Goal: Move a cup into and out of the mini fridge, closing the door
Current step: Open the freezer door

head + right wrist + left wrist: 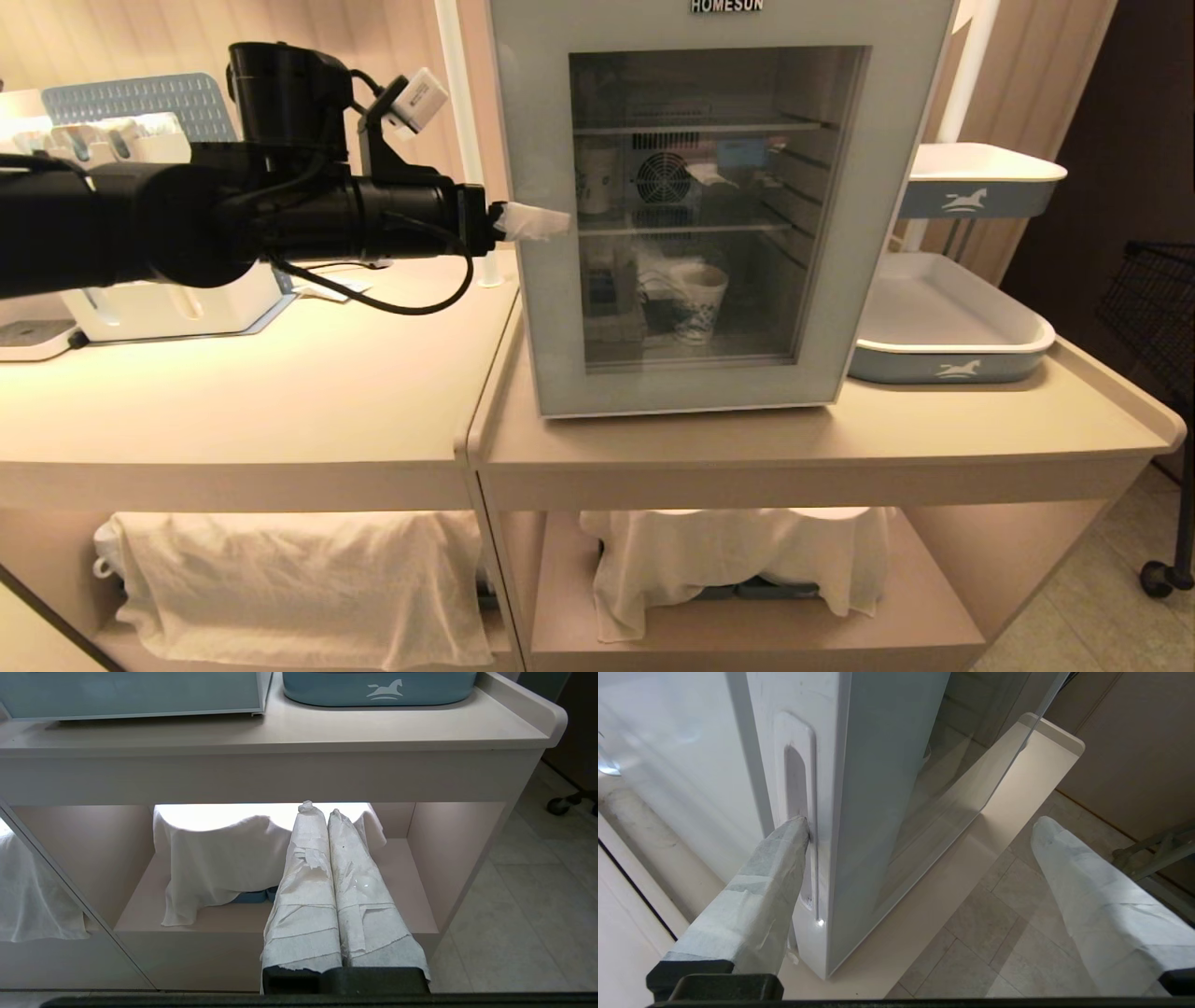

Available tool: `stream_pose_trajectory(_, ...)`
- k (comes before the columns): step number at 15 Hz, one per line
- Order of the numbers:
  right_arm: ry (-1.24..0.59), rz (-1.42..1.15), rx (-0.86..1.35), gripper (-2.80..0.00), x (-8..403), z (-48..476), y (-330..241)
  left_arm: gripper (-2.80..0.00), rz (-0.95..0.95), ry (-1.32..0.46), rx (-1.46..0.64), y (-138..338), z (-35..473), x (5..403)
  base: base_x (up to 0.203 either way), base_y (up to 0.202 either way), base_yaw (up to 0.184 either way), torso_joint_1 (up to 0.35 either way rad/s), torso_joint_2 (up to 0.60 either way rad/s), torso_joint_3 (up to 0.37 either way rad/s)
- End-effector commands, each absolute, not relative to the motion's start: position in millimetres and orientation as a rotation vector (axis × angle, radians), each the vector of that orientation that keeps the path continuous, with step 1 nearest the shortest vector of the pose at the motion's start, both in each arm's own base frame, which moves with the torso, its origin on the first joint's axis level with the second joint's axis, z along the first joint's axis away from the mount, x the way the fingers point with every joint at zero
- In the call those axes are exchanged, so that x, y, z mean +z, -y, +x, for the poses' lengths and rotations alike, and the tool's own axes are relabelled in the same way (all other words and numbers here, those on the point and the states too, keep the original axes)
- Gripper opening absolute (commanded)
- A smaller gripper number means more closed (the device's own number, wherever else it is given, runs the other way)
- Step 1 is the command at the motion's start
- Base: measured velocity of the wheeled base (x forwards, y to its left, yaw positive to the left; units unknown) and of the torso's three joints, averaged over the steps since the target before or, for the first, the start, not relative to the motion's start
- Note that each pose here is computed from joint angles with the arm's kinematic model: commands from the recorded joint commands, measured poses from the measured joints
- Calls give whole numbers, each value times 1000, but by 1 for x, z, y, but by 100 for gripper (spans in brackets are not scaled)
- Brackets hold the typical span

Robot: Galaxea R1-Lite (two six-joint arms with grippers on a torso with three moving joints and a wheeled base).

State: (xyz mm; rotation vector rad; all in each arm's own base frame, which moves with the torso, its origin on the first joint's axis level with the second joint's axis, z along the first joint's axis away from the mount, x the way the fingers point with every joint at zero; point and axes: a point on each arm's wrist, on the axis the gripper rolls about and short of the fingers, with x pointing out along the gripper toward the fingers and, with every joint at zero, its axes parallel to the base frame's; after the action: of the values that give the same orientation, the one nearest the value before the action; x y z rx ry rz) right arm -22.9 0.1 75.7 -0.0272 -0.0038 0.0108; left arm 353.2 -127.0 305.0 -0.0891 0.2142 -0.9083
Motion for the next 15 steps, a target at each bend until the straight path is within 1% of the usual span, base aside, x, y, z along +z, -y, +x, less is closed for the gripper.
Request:
stream_pose_trajectory(1, 3, -26, 11, -280, 76, -23, 0, 0, -97, -210, -916, 126, 347, 308, 0, 0, 0, 0, 0, 0)
stream_pose_trajectory(5, 3, -27, 12, -280, 76, -23, 0, 0, -99, -216, -918, 126, 345, 308, 0, 0, 0, 0, 0, 0)
stream_pose_trajectory(15, 2, -26, 11, -280, 76, -23, 0, 0, -115, -246, -924, 118, 320, 308, 0, 0, 0, 0, 0, 0)
